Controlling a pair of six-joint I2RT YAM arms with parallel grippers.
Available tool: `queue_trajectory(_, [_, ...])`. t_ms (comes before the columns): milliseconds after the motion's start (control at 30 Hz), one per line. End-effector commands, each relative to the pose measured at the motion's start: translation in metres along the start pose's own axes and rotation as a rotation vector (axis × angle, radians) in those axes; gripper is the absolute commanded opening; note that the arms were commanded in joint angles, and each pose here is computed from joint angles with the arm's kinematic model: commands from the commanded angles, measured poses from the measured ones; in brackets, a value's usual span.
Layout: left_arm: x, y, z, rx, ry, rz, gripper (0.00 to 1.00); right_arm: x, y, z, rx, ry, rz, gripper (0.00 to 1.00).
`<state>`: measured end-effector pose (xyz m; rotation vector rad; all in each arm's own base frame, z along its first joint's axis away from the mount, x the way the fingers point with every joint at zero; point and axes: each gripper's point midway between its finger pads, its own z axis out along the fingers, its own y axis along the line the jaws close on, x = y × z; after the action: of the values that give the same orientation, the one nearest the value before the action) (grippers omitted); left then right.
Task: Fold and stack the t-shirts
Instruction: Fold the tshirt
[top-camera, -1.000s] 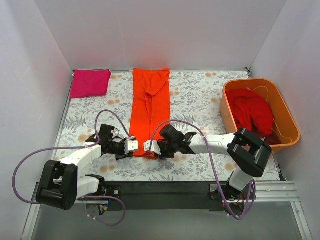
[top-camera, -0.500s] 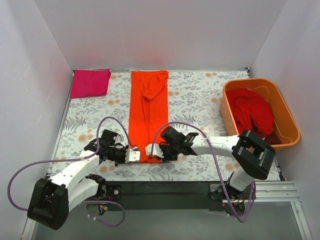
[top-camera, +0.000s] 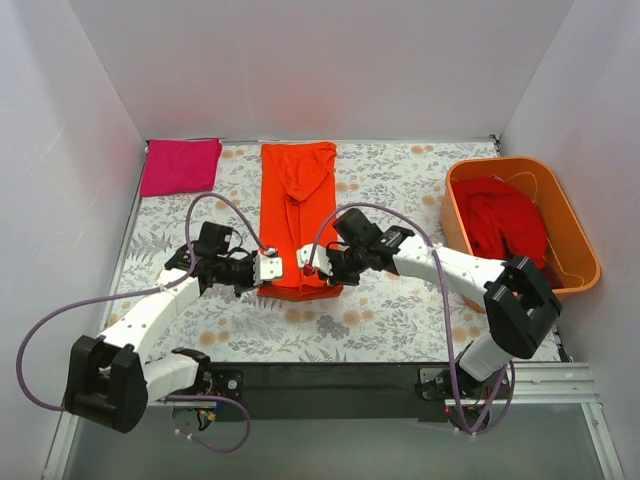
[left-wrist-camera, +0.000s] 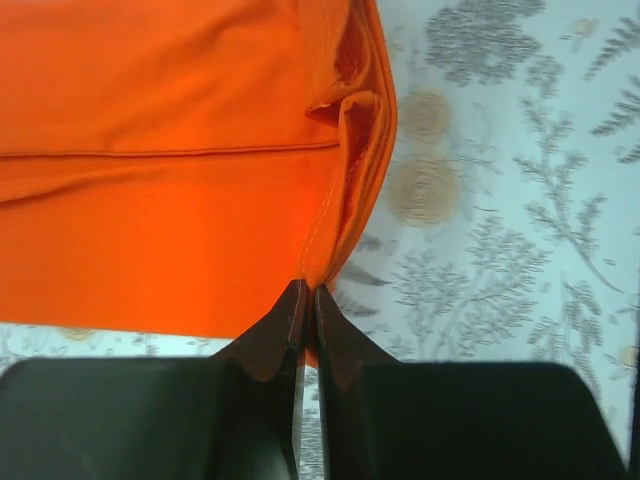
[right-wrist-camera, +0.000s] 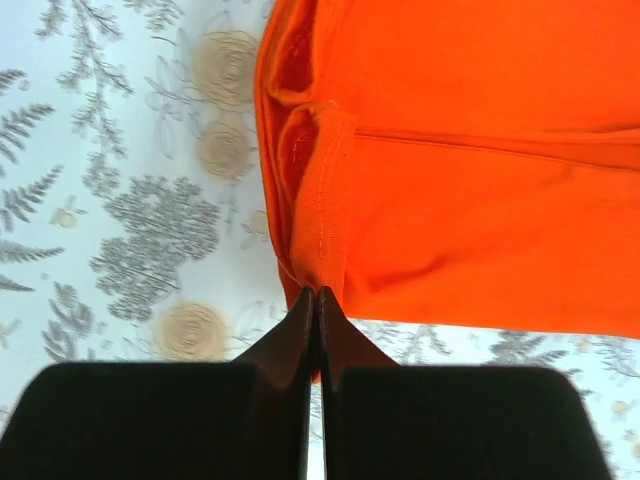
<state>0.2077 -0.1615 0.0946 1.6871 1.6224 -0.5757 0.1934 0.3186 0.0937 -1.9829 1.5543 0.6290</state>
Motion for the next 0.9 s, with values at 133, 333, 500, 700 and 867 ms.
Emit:
queue_trajectory(133, [-0.014,0.092,0.0,-0.13,-0.043,0.009,0.0,0.005,-0.066,-0.009,0.032,-0.006,-0.121,0.01])
queue_trajectory(333, [0.001,0.154,0.017,-0.19,-0.021,-0.019,0.0,0.016,-0.141,-0.01,0.107,-0.015,-0.157,0.01])
queue_trajectory(500, [0.019,0.204,0.029,-0.236,0.005,-0.049,0.0,0.034,-0.194,-0.003,0.142,-0.014,-0.157,0.01])
queue_trajectory(700, [0.028,0.254,0.035,-0.323,0.029,-0.036,0.0,0.046,-0.245,0.003,0.188,-0.011,-0.188,0.01])
queue_trajectory(867, [0.044,0.275,0.044,-0.342,0.057,-0.053,0.0,0.052,-0.269,0.011,0.209,-0.014,-0.207,0.01])
